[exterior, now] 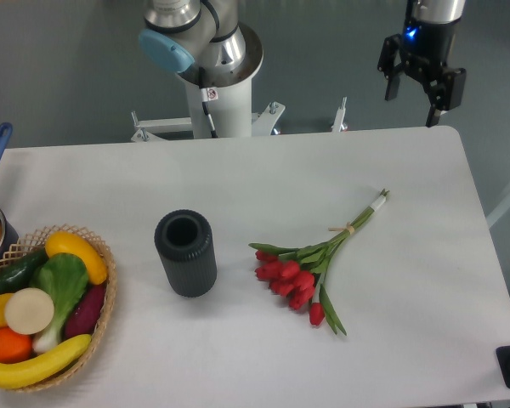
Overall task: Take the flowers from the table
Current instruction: 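Move the open gripper down toward the stems of the red tulip bundle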
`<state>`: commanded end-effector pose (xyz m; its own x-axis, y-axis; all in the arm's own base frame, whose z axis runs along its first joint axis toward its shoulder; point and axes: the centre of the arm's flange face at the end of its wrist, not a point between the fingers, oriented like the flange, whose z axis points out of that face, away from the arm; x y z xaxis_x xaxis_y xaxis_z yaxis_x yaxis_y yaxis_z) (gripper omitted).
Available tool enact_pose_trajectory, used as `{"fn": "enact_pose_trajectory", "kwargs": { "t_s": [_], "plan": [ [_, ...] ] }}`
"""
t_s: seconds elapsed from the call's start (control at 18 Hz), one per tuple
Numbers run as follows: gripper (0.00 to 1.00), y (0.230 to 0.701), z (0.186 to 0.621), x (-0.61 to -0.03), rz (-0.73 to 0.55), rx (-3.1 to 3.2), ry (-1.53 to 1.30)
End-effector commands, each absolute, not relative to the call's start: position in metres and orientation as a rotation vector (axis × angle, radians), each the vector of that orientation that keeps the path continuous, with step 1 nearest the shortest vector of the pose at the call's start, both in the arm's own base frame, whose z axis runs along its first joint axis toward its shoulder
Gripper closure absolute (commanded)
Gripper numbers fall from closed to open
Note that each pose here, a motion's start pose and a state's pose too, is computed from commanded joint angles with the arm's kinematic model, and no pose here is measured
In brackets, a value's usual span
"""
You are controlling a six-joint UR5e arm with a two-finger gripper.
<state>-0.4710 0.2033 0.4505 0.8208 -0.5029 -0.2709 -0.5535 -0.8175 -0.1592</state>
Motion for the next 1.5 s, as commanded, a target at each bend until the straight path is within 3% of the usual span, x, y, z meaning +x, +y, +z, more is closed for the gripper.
{"fn": "enact_pose_trajectory", "kwargs": {
  "t_s": [0.28,0.61,1.06,1.22,1.5],
  "plan": [
    [0.0,0.212,0.444,-0.466,0.302,-2.765,0.811],
    [0.0,0.247,0.416,-0.451,0.258,-2.777,0.593],
    [0.0,0.31,0.33,-0.454,0.021,-2.796,0.516],
    [0.0,0.322,0.291,-0.465,0.036,-2.797,0.534],
    [0.0,0.34,0.262,-0.47,0.001,-2.872,0.454]
  ]
}}
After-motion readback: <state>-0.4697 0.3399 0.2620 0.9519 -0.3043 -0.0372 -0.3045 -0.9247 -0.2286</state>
